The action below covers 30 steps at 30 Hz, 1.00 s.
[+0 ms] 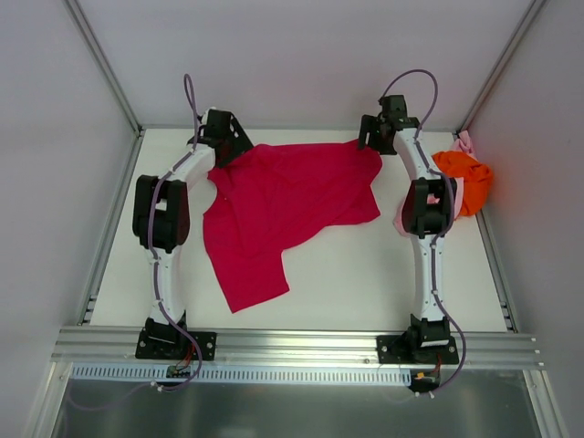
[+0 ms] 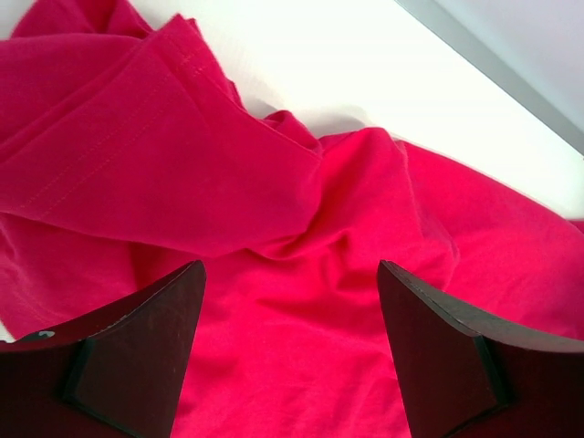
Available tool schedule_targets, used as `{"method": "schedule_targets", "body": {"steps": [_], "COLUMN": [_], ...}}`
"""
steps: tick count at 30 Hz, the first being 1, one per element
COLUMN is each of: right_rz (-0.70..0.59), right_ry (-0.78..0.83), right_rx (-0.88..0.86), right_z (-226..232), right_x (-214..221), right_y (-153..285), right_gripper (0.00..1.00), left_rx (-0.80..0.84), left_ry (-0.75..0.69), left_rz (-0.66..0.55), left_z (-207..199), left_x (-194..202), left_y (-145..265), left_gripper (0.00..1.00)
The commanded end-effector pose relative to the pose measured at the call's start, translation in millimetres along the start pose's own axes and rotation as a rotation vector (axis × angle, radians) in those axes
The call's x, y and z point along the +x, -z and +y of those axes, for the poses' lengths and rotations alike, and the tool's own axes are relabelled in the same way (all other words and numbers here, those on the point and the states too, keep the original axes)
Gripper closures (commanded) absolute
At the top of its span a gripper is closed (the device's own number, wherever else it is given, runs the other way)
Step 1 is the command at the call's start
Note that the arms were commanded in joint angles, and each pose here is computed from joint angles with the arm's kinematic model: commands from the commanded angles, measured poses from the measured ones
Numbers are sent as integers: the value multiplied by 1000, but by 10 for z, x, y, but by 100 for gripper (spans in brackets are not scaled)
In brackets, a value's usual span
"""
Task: Fold and stack the t-shirts
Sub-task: Flatten out the tshirt
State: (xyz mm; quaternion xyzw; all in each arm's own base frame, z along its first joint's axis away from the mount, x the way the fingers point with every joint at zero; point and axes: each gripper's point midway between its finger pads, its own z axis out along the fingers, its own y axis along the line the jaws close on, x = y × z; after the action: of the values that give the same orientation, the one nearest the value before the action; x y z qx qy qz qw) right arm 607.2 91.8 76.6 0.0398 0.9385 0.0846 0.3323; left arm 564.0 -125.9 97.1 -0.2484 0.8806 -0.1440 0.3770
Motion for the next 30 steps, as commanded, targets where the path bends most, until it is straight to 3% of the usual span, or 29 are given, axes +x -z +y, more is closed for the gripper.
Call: {"method": "schedule_targets", "body": {"steps": [1,5,11,30], "right_rz": [-41,-35,-35,-269], "right_ry": [6,21,-21,-24], "right_rx": [75,132,78,-113], "right_z": [-113,-208,-126,163], "right_x": [-119,-66,-79,-550], "right_y": [-44,-108,-110,-219], "right_gripper": [20,19,18,18], "left_rx": [33,41,75,168], "left_ry": [-20,-15,-7,-51], "left_rz": [-10,-5,7,-6], "left_z": [-2,29,23,-73], "left_x": [-103,-32,44,80], "left_y": [52,89,131,202], "left_gripper": [22,21,22,19]}}
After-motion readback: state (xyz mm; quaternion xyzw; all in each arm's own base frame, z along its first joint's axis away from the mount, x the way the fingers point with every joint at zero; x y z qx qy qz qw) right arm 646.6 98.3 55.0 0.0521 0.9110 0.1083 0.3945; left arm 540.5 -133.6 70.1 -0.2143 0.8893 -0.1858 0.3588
